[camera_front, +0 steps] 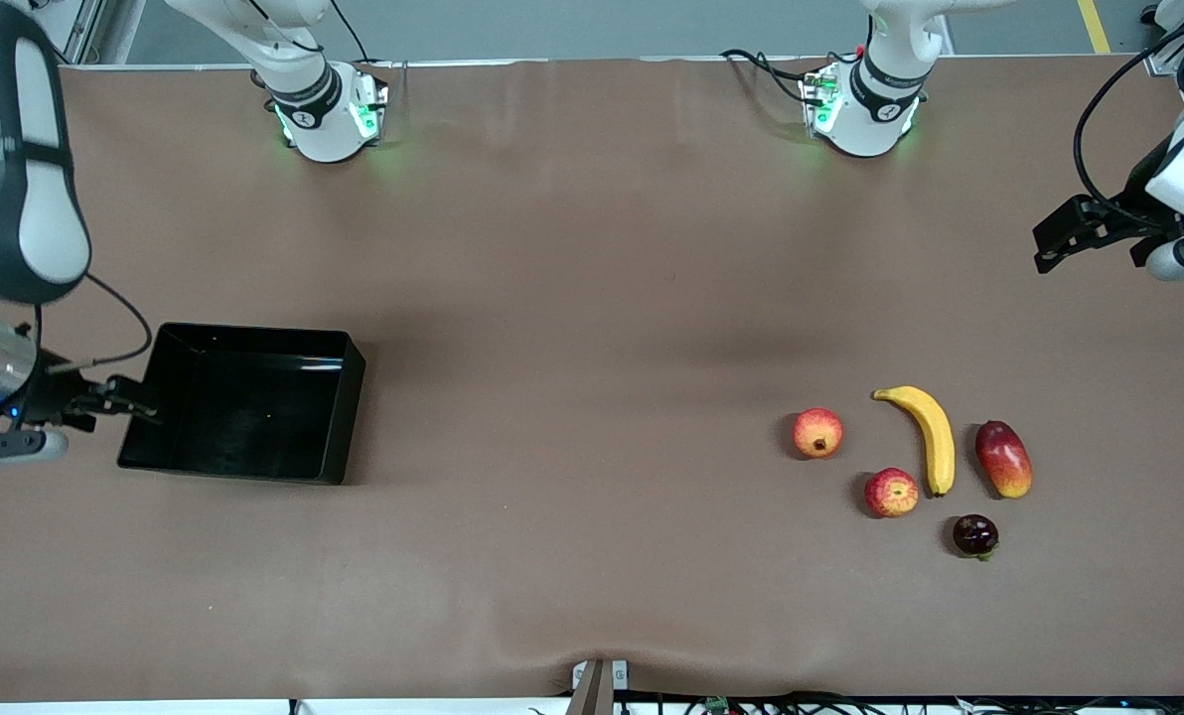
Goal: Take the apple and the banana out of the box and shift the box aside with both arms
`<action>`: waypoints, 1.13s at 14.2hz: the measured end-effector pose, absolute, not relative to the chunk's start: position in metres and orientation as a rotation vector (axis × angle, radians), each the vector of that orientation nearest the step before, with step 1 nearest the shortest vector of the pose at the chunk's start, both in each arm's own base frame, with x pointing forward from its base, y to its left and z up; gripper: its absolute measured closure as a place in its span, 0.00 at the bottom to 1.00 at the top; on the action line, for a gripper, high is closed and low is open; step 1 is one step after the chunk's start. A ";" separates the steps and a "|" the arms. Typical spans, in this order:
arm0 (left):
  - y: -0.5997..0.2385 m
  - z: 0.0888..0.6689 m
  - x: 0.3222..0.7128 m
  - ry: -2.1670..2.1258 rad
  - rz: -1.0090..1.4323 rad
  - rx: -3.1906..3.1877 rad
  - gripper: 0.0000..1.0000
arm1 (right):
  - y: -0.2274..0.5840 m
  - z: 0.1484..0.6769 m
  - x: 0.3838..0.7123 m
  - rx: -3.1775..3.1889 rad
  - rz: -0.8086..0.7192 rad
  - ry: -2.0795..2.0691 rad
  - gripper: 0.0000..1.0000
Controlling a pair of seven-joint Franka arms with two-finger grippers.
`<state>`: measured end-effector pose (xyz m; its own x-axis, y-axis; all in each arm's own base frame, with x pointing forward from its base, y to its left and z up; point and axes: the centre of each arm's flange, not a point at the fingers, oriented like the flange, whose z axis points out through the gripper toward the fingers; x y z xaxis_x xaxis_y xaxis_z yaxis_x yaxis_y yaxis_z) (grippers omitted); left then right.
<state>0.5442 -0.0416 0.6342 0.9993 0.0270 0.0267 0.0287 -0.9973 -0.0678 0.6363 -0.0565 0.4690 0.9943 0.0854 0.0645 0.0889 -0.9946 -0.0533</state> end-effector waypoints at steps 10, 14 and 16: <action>-0.055 0.650 0.530 -0.022 -0.042 -3.113 0.00 | -0.033 0.609 0.530 -3.103 0.093 0.076 0.00; -0.055 0.652 0.530 -0.021 -0.050 -3.114 0.00 | -0.038 0.618 0.526 -3.098 0.087 0.119 0.00; -0.054 0.653 0.530 -0.022 -0.054 -3.114 0.00 | -0.037 0.632 0.527 -3.101 0.038 0.115 0.00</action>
